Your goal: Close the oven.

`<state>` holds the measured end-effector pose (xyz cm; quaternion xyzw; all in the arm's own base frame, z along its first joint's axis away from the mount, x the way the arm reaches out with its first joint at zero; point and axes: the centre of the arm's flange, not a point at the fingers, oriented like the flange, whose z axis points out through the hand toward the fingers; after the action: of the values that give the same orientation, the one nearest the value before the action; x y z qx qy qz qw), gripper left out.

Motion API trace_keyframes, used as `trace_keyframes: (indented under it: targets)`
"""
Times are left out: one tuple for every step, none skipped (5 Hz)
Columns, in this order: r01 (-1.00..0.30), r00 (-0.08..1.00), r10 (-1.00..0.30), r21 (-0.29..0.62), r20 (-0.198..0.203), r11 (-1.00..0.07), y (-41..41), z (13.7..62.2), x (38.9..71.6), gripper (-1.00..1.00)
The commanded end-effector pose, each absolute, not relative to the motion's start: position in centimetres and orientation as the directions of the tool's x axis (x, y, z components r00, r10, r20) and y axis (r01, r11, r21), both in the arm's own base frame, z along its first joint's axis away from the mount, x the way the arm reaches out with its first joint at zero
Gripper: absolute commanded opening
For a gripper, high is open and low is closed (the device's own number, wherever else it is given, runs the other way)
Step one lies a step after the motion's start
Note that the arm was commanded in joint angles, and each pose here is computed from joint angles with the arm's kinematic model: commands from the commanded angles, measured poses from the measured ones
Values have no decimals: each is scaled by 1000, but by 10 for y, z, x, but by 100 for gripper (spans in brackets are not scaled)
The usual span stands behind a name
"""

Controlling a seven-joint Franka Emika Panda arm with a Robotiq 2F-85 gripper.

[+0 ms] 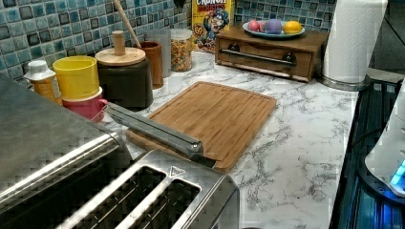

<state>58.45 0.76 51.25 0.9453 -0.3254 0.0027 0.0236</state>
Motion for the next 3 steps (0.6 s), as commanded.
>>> trace_keyframes:
  targets:
    - [-572, 820, -572, 55, 3, -819, 12, 504, 590, -100]
    - [-490, 872, -490, -54, -22, -870, 16, 492, 572, -100]
    - [-373, 928, -370, -165, -48, -913, 24, 463, 548, -100]
